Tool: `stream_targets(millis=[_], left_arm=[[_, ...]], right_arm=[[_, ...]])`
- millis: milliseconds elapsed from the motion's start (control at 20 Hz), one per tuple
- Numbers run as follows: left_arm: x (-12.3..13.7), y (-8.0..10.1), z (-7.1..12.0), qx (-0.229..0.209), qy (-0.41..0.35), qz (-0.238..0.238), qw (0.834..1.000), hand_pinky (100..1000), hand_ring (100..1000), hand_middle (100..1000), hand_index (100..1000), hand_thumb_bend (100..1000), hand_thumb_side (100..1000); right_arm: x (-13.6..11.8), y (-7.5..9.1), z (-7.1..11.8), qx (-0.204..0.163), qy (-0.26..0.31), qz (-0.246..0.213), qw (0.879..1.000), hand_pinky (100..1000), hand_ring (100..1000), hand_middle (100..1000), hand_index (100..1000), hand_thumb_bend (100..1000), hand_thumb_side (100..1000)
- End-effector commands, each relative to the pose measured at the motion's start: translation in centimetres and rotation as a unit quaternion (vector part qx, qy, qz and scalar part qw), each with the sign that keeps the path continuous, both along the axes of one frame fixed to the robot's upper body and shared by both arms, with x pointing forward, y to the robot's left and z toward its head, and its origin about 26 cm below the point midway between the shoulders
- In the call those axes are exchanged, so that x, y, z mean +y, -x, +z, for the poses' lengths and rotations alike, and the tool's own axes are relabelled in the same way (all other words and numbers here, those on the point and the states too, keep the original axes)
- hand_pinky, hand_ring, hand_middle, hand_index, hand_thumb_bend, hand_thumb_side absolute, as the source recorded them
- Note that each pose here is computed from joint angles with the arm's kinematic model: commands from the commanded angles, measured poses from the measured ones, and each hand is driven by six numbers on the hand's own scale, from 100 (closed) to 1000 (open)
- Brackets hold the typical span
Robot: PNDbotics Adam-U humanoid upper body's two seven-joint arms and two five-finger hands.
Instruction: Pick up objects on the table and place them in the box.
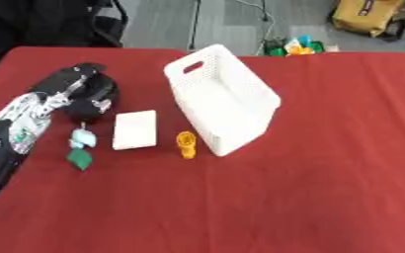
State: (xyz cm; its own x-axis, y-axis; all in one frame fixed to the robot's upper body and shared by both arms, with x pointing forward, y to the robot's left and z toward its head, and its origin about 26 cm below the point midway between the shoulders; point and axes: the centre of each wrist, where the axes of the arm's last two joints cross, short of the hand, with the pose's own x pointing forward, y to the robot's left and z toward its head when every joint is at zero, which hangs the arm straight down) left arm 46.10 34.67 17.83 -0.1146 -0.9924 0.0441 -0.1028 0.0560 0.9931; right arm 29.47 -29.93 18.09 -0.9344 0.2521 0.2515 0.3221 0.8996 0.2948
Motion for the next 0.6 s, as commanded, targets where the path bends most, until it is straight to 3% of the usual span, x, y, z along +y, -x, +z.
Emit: stream_targets(millis=[50, 600], left_arm=[[0.3, -0.1, 1.4, -0.015, -0.009, 0.005, 1.0, 100, 423, 466, 550, 100, 246], [0.4, -0.1, 2.9, -0.016, -0.009, 0.003, 1.0, 100, 392, 432, 521, 100, 252]], right_arm=[[-0.1, 0.3, 0.8, -0.017, 0.001, 0.003, 1.0, 609, 565, 515, 575, 100, 923], [-0.2, 0.4, 0.7, -0.012, -0.001, 0.001, 1.0, 610, 565, 513, 575, 100, 914]])
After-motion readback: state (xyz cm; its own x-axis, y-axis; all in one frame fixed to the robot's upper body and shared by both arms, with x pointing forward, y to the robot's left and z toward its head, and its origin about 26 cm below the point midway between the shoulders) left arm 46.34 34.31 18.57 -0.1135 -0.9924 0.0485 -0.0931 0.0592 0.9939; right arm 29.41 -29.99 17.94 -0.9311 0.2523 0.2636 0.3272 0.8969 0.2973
